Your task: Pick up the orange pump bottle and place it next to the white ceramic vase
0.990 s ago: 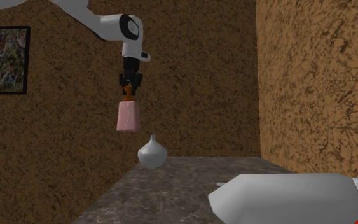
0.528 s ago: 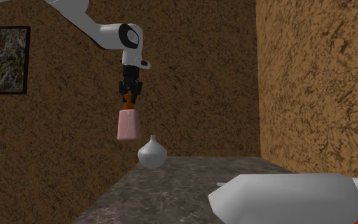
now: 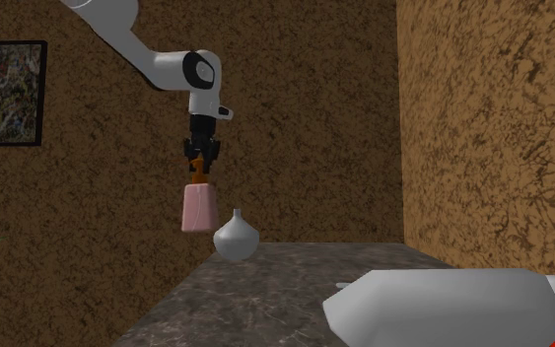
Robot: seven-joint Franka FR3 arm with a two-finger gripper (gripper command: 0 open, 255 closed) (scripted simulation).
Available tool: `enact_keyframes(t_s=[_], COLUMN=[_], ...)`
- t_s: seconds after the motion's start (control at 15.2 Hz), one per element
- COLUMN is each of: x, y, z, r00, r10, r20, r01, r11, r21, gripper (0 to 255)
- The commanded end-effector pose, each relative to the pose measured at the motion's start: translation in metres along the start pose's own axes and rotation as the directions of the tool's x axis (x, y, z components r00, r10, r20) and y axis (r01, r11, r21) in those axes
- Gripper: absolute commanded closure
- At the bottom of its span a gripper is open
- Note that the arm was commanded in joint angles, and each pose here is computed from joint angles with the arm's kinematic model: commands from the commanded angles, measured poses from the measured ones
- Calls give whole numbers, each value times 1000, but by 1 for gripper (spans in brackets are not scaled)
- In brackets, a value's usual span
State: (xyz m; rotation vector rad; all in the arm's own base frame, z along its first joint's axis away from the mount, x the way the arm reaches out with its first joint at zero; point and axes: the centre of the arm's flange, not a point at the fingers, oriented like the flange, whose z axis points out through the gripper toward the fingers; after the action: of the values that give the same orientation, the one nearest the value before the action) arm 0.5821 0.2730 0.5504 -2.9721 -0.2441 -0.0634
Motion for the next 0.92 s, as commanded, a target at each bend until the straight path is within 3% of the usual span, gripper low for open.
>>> enact_keyframes(t_s=[0.0, 0.86], x=[0, -3], y=[1, 12], z=[10, 78], r00=[1000, 1000], r10=[0, 0], r20=[-1, -1], r01=[0, 0], r11=[1000, 1000], r21=[0, 0], gripper=[255, 255])
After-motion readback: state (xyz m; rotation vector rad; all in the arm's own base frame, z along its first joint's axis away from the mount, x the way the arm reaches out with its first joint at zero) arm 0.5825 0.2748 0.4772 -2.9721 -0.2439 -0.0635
